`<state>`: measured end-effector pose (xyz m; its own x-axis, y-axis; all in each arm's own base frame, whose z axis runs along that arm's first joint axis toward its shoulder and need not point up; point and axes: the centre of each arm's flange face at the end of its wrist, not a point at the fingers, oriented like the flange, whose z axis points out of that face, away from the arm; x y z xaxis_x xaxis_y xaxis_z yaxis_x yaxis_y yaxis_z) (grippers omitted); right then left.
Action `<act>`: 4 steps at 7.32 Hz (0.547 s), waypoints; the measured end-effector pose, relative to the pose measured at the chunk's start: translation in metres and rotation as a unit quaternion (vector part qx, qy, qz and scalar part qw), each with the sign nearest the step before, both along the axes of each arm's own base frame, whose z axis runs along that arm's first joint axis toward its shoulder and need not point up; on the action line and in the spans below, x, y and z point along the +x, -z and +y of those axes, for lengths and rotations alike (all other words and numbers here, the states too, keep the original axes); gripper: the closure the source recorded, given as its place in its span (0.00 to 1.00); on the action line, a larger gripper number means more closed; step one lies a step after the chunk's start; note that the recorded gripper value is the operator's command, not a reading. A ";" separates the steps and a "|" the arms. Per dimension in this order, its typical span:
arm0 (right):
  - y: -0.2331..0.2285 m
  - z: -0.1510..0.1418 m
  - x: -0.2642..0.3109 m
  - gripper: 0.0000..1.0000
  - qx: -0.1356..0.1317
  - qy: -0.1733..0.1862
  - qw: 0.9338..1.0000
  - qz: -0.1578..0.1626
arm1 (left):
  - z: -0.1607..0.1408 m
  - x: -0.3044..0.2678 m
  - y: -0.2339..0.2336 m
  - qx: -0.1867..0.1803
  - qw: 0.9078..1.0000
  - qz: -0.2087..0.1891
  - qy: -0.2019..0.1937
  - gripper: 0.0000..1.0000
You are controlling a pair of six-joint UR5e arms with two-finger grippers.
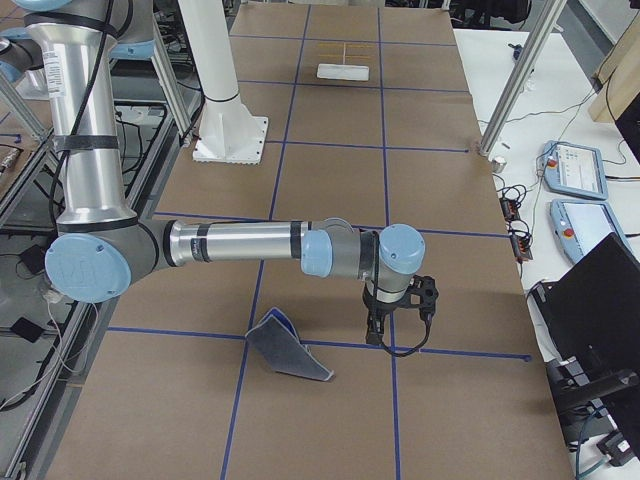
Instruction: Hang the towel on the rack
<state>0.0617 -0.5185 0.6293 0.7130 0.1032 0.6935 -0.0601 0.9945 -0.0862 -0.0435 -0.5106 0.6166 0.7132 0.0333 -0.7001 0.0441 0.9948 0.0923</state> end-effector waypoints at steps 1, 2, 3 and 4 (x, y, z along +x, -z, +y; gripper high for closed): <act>0.002 0.001 0.000 0.00 0.002 0.000 1.000 0.000 | 0.000 0.000 0.000 0.000 1.000 0.000 0.000 0.02; 0.004 0.002 0.000 0.00 0.005 0.000 1.000 -0.001 | 0.001 0.000 -0.001 -0.001 1.000 0.000 0.000 0.02; 0.005 0.003 0.000 0.00 0.005 0.000 1.000 -0.003 | 0.001 0.000 -0.001 -0.001 1.000 0.000 0.000 0.02; 0.004 0.004 0.001 0.00 0.004 -0.001 1.000 -0.003 | 0.001 0.000 -0.001 -0.001 1.000 0.000 0.000 0.02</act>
<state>0.0622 -0.5146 0.6251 0.7081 0.0983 0.6992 -0.0610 0.9951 -0.0782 -0.0437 -0.5098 0.6175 0.7138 0.0322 -0.6997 0.0443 0.9949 0.0909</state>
